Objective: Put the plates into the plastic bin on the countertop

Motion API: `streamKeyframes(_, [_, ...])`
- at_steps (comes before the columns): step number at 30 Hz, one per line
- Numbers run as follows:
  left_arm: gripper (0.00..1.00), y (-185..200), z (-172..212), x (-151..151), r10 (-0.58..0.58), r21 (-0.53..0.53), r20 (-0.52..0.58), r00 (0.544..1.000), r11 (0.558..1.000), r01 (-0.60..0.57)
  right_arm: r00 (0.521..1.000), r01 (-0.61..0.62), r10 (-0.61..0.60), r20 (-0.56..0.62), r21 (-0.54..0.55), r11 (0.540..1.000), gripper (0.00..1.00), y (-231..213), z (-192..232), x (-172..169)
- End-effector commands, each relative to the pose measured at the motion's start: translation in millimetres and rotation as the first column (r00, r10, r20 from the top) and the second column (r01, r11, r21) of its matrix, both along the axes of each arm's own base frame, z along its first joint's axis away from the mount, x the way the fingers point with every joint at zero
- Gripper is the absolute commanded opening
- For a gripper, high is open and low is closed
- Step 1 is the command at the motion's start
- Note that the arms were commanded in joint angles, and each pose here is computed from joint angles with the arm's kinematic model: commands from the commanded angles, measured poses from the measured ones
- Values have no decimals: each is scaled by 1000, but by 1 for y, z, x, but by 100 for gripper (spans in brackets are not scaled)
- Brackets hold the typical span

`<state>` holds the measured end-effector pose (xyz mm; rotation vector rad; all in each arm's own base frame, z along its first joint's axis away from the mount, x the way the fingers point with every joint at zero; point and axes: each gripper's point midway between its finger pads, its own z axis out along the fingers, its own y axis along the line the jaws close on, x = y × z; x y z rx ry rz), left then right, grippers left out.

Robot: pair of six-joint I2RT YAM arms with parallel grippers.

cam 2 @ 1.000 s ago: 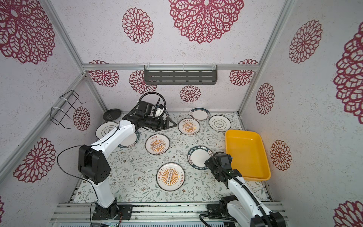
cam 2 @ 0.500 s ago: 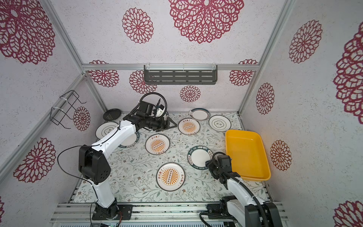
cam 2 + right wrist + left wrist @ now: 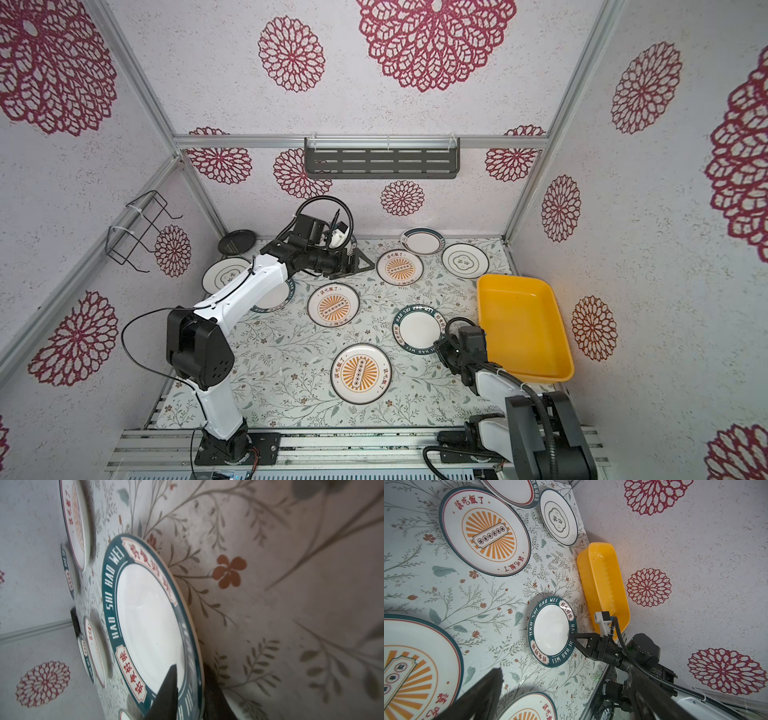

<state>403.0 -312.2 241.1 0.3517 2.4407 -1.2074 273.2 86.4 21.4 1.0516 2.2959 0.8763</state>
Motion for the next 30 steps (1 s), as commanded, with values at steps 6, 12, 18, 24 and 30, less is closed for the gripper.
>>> streamKeyframes(6, [97,12,3,-3,-13,8,8,1000,1000,13,997,-21,21,-77,0,1000,4,3,-14,-4])
streamKeyframes(12, [97,19,0,2,-1,6,0,1000,1000,1,999,-23,22,-38,-15,1000,0,3,6,12])
streamKeyframes(18, [97,20,-4,9,6,2,-9,1000,1000,-6,999,-22,22,47,-9,1000,0,6,47,34])
streamKeyframes(24, [98,14,-16,14,-18,-9,-71,997,1000,17,979,-60,65,191,-32,998,0,12,115,67])
streamKeyframes(30, [97,7,-31,27,-17,-11,-115,993,1000,16,944,-130,131,303,-25,991,0,27,172,93])
